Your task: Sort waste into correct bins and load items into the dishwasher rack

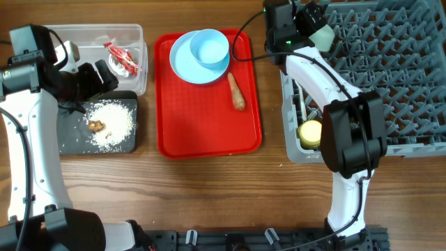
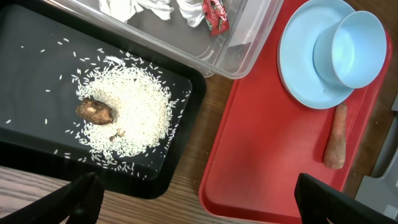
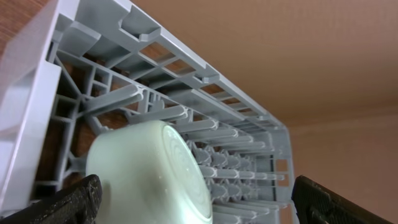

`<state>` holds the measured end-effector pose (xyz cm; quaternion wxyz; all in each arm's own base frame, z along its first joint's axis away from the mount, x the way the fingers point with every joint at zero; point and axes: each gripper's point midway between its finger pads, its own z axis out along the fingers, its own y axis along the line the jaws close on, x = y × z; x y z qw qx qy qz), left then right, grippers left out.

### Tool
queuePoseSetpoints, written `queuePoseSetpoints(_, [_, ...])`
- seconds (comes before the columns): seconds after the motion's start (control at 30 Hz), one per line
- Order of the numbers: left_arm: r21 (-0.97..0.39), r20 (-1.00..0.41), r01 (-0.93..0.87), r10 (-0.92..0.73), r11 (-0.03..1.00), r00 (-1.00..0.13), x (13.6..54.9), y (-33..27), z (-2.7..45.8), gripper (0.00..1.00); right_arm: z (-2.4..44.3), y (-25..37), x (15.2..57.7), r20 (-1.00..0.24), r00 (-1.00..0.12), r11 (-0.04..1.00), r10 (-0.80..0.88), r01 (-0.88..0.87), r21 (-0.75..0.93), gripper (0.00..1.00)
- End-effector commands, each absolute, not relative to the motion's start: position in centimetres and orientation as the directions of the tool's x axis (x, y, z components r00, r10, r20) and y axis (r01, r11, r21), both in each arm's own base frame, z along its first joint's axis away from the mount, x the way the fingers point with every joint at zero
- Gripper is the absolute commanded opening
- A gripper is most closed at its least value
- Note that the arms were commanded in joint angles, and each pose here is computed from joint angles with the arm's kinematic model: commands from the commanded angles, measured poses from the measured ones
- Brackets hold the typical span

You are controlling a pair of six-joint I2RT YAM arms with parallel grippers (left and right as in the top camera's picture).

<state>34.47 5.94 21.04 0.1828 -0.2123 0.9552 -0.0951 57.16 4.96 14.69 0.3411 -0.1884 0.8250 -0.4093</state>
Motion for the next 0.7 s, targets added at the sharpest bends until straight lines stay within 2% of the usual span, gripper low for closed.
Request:
queuePoseSetpoints(0.0, [-0.264,-0.327,-0.372,-0.445,0.890,-0.834,34.3,6.1,21.7,1.00,15.5,6.2,56.8,-0.529,-0.667,0.715,-0.524,-0.008,-0.699,1.00])
queuePoseSetpoints(0.07, [-0.264,-0.327,-0.372,-0.445,0.890,-0.834,34.3,6.1,21.7,1.00,16.4,7.2,56.4,-0.601,-0.649,0.795,-0.467,-0.010,-0.607,1.00])
queuePoseSetpoints(0.17, [-0.264,-0.327,-0.372,-0.445,0.890,-0.834,34.3,6.1,21.7,1.00,18.1,9.8,55.1,-0.709,-0.623,0.922,-0.329,-0.048,-0.385,1.00])
queuePoseSetpoints(0.23, [-0.264,-0.327,-0.372,-0.445,0.890,-0.833,34.3,6.1,21.7,1.00,19.6,12.5,53.2,-0.745,-0.633,0.978,-0.210,-0.119,-0.174,1.00])
queuePoseSetpoints(0.33, [-0.264,-0.327,-0.372,-0.445,0.890,-0.834,34.3,6.1,21.7,1.00,21.8,16.1,49.9,-0.732,-0.671,0.967,-0.117,-0.245,0.069,1.00])
queuePoseSetpoints(0.43, [-0.264,-0.327,-0.372,-0.445,0.890,-0.834,34.3,6.1,21.7,1.00,24.6,19.5,47.6,-0.706,-0.708,0.894,0.018,-0.305,0.329,1.00])
queuePoseSetpoints(0.53, [-0.264,-0.327,-0.372,-0.445,0.890,-0.834,34.3,6.1,21.7,1.00,26.1,22.6,47.2,-0.706,-0.706,0.815,0.056,-0.376,0.441,1.00])
queuePoseSetpoints(0.67, [-0.264,-0.327,-0.372,-0.445,0.890,-0.834,34.3,6.1,21.7,1.00,23.7,24.9,47.9,-0.671,-0.732,0.846,0.118,-0.279,0.453,0.98])
